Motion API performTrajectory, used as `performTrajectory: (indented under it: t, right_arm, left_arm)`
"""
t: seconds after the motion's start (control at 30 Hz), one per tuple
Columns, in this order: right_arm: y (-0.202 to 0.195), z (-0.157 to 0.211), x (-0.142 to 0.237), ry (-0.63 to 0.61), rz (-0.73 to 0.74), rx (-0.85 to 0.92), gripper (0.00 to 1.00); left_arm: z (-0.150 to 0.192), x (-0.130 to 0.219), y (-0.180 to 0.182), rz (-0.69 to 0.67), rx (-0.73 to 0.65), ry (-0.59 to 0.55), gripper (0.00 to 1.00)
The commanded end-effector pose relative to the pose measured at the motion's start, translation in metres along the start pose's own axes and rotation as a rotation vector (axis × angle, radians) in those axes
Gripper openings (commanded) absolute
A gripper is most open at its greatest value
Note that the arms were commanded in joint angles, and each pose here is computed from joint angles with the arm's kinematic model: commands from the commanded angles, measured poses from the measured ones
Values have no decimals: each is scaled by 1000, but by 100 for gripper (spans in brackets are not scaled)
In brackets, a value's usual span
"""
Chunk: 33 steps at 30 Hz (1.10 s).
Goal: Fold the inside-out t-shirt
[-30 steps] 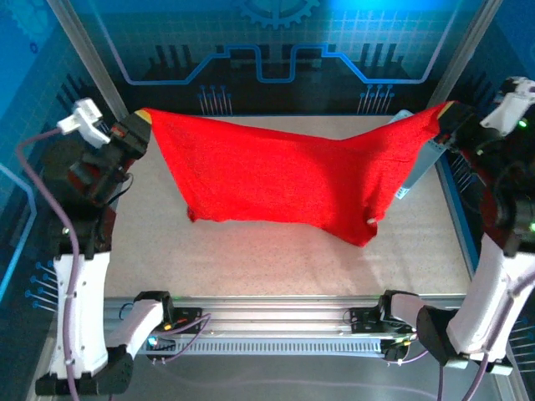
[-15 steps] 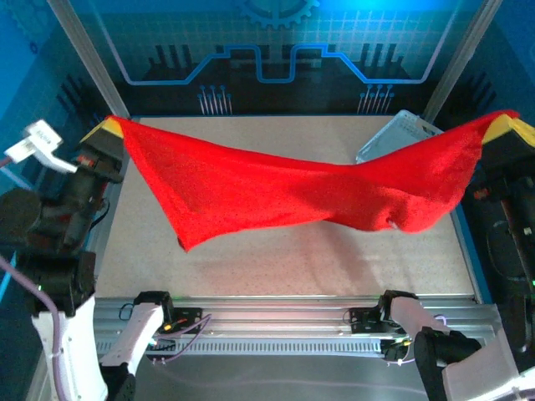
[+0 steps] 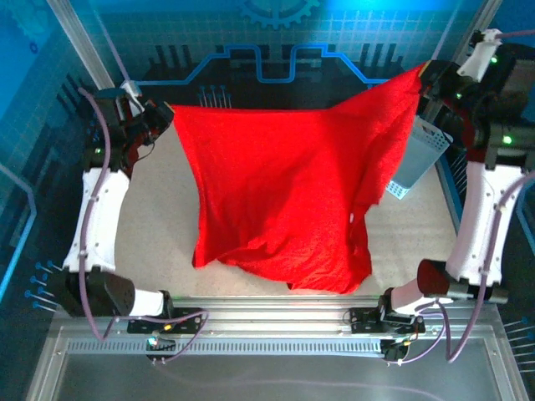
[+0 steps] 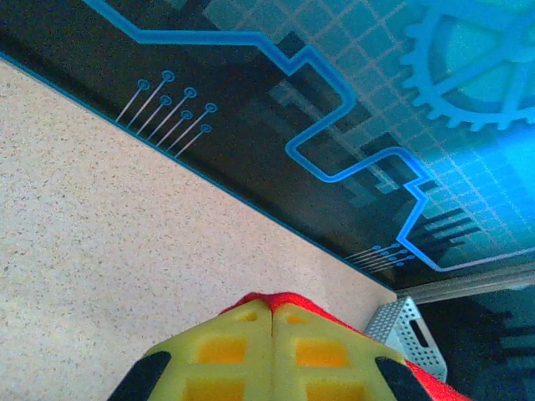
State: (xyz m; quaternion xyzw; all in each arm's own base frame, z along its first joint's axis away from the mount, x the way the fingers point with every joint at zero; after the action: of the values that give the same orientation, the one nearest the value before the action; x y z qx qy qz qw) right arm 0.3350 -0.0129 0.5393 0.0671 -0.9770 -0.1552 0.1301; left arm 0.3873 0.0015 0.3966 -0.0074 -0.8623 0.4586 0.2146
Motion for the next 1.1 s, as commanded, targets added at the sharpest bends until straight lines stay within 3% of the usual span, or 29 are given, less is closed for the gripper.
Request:
performTrajectory:
  t: [0.0, 0.17, 0.4, 0.6, 0.77, 1.07]
  right_arm:
    - [22, -32, 4, -121, -75, 56, 0]
    - [35, -56, -1, -189, -129, 80, 0]
    - [58, -92, 30, -381, -213, 155, 0]
    - [73, -91, 43, -393, -293, 222, 0]
    - [74, -41, 39, -248, -304, 238, 0]
    - [23, 154, 38, 139, -199, 46, 0]
  left_arm:
    - [-30, 5, -31, 109, -6, -47, 0]
    - [-66, 2, -72, 224, -27, -79, 0]
    - [-112, 47, -134, 436, -104, -199, 0]
    - [-109, 78, -147, 521, -190, -258, 0]
    - [-73, 73, -107, 506, -164, -205, 0]
    - [49, 74, 13, 446, 12, -26, 0]
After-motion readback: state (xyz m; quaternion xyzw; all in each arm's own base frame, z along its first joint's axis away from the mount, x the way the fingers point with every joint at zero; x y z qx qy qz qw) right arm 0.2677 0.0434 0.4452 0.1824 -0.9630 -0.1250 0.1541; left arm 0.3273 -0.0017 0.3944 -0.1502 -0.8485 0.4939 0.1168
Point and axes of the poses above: each hand's point on the last joint's axis, 136 mm out from that joint toward the fingers, its own x axis back along the fingers, its own y axis along the line the jaws close on, z = x × y, the point moved 5 cm from there along x, back along the fingers, and after that the axes turned 9 degrees about x, right-handed, at the moved point
